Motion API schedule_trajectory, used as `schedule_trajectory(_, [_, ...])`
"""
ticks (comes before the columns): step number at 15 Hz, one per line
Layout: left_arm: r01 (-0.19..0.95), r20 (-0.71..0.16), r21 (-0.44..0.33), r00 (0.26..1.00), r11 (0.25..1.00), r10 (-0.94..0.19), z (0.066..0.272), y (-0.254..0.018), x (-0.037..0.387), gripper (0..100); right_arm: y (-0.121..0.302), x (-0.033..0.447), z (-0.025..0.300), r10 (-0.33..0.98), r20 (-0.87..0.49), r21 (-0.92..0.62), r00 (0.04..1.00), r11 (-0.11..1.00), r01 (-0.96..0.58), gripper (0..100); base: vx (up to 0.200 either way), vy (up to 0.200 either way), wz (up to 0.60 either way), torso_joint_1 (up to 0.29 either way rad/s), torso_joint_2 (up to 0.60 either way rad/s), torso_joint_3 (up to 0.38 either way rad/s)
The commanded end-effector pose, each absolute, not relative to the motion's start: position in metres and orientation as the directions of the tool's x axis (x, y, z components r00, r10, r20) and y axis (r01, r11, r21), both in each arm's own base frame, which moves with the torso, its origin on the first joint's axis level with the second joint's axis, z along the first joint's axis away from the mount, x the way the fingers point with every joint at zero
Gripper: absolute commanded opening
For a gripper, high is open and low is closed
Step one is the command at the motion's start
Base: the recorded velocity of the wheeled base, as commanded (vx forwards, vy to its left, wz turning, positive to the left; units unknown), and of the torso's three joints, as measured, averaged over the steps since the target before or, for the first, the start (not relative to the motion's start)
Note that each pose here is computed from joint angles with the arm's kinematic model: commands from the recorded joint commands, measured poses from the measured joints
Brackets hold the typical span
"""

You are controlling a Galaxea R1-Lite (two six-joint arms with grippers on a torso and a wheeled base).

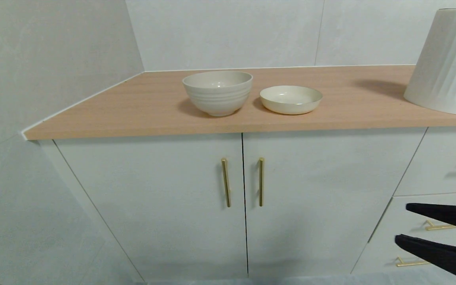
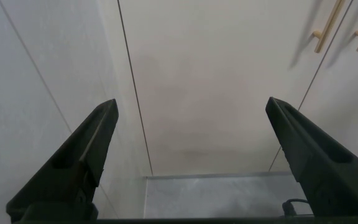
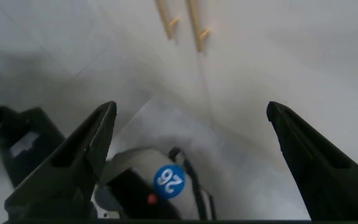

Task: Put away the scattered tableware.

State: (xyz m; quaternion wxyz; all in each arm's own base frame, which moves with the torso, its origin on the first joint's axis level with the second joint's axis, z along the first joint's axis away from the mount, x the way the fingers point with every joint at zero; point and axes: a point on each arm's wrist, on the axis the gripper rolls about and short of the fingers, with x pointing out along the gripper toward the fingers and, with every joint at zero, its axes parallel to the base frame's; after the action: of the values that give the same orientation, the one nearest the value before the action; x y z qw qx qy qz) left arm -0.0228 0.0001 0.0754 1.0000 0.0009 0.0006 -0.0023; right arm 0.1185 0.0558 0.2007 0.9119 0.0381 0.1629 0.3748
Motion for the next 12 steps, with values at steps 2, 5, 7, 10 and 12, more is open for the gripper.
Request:
schedule_trajectory(2, [0.005,-0.002,0.002,1.0,1.0,-0.005,0.075,0.0,-0.023,100,0.111,0.184,0.204,0.748,-0.366,0.23,0.554,0.649,-0.725,100,0.0,0.0,0.0,0.0,0.0,0.0])
schedule_trajectory(5, [0.005,-0.002,0.002,1.0,1.0,-0.005,0.075,0.0,-0.023,100,0.134,0.206,0.188,0.755,-0.424,0.253,0.5,0.628,-0.736,100,0.0,0.0,0.0,0.0,0.0,0.0])
schedule_trajectory(7, [0.005,-0.002,0.002,1.0,1.0,-0.005,0.075,0.0,-0.023,100,0.152,0.218,0.166,0.758,-0.473,0.275,0.45,0.612,-0.742,100,0.0,0.0,0.0,0.0,0.0,0.0])
schedule_trajectory(10, [0.006,-0.002,0.002,1.0,1.0,-0.006,0.075,0.0,-0.023,100,0.171,0.226,0.144,0.775,-0.467,0.274,0.426,0.585,-0.763,100,0.0,0.0,0.0,0.0,0.0,0.0])
schedule_trajectory(12, [0.006,-0.002,0.002,1.0,1.0,-0.006,0.075,0.0,-0.023,100,0.181,0.236,0.145,0.795,-0.416,0.28,0.442,0.574,-0.77,100,0.0,0.0,0.0,0.0,0.0,0.0])
